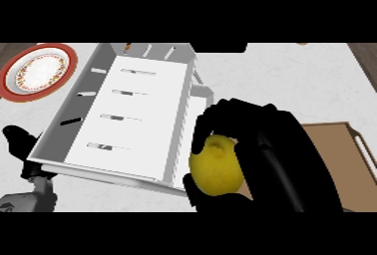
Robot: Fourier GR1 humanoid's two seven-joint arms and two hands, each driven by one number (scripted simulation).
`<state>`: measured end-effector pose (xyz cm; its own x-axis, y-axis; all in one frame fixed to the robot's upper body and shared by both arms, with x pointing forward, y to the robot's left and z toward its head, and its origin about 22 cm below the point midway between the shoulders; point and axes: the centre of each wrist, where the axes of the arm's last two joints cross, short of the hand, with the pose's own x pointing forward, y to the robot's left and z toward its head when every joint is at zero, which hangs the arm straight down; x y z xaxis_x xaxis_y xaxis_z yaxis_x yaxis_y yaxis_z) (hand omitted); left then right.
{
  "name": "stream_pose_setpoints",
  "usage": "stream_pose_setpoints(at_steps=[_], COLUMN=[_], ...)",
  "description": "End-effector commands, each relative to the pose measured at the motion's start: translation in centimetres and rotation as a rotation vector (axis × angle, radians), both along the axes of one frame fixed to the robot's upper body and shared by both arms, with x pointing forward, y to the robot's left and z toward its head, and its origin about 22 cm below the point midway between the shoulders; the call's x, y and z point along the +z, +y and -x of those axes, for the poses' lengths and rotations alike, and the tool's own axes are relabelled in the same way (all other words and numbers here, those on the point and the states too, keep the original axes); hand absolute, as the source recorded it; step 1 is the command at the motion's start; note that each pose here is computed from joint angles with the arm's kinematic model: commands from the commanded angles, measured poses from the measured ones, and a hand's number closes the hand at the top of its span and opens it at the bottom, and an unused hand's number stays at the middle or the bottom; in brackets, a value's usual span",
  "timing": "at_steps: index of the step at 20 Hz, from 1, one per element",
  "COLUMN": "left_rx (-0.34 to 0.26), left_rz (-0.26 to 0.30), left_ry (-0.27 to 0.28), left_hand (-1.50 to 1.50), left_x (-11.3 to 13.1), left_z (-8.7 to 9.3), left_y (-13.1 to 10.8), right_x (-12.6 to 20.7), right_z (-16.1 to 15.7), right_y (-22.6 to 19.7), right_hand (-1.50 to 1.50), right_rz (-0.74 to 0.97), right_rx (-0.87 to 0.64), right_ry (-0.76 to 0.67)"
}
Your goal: Pick the lemon from the tray and place it in the tiered basket
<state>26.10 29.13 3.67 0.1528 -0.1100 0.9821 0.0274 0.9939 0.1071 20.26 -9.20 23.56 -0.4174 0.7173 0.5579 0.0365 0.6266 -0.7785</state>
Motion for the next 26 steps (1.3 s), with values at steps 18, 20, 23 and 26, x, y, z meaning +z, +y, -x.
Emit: stream_pose_setpoints(at_steps=[18,20,23,26], left_rx=[-0.009,0.013,-0.018,-0.002], left_rz=[-0.013,-0.01,0.0,-0.005], left_ry=[-0.009,-0.028,-0.009,-0.007], left_hand=[0.0,0.0,0.0,0.0], left_x=[-1.1,0.4,-0.1,-0.5], left_z=[-0.1,0.4,0.6,0.3], left_y=[0.3,1.1,0.1,-0.6], right_x=[-2.7,-5.0,-5.1,-6.3], right_z=[-5.6,-5.1,-7.0,-7.8], right_y=[9.5,9.3,10.2,10.9], right_hand=[1.5,1.5,1.5,1.5], right_rz=[0.082,0.072,0.079,0.07], right_rx=[-0.064,-0.078,-0.111,-0.123], right_ry=[0.052,0.068,0.04,-0.033])
